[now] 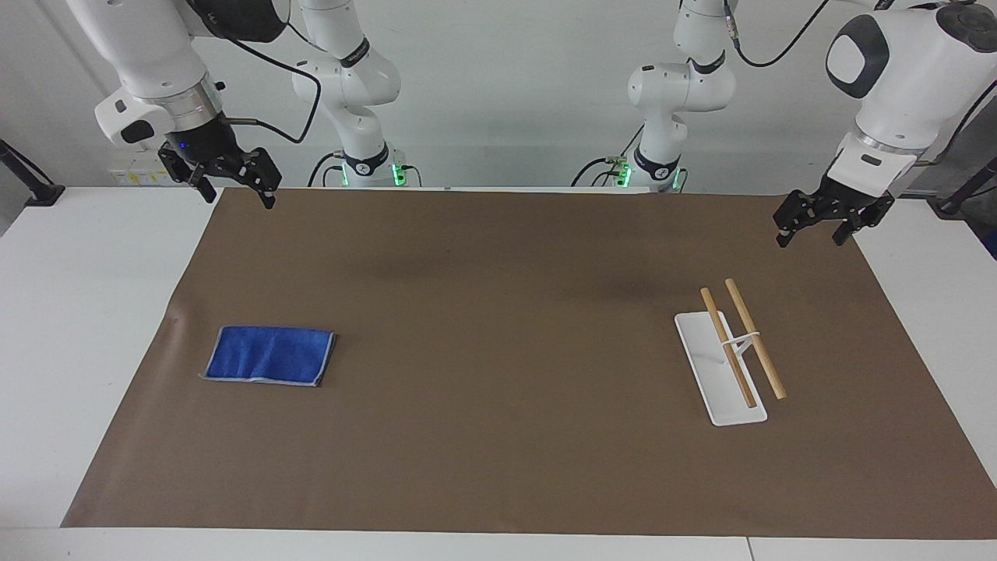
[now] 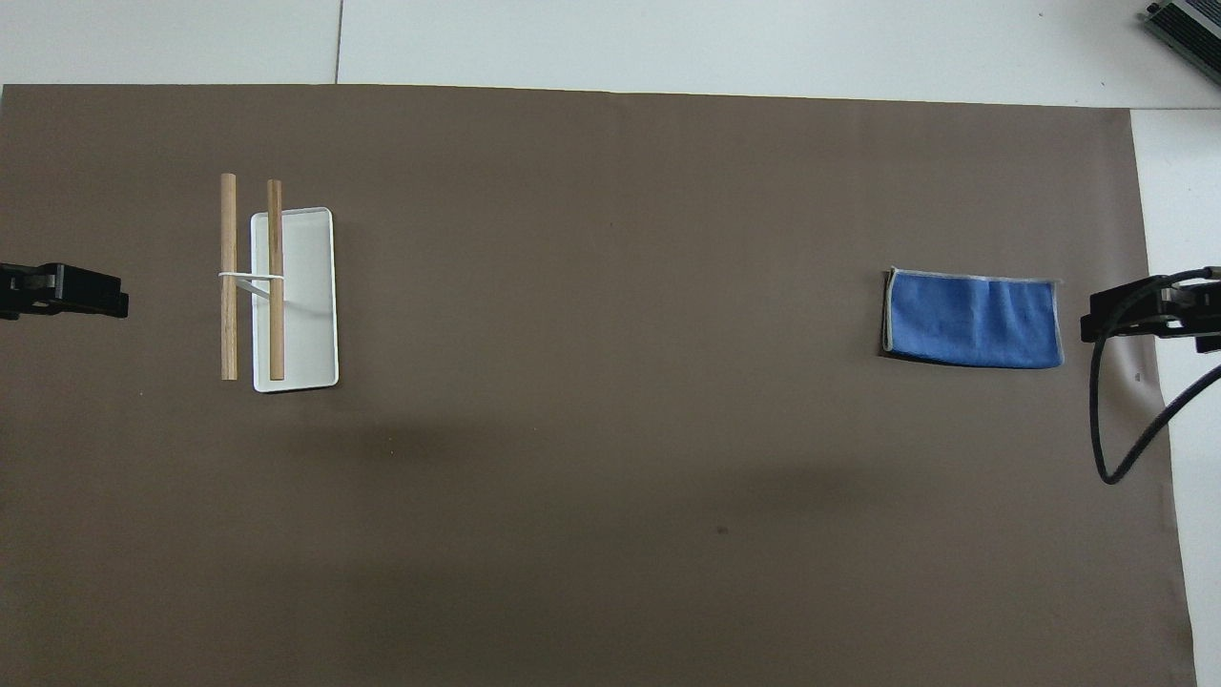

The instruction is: Right arm passes towel to left arm to hang

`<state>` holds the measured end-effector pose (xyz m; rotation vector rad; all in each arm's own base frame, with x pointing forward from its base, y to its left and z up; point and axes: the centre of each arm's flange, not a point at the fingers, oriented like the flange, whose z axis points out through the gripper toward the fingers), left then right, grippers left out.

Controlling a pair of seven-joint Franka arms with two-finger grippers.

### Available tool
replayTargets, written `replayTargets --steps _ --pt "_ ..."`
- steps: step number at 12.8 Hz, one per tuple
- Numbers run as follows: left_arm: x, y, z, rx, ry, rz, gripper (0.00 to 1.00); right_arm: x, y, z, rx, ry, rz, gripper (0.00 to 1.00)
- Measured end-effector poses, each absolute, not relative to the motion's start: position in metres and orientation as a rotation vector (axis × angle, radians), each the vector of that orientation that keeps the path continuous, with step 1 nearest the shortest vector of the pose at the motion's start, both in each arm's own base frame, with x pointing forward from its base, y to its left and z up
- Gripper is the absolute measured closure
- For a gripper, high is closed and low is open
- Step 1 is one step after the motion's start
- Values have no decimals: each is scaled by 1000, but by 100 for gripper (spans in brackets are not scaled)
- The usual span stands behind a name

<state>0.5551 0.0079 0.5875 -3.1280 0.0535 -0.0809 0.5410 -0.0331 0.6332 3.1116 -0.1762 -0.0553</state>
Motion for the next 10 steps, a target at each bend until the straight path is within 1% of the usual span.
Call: replayTargets --steps 8,10 --pt "555 8 587 -3128 54 -81 0 541 -33 633 3113 -169 -55 0" --pt "555 8 587 -3128 53 -81 0 545 -32 633 3119 -167 -5 0"
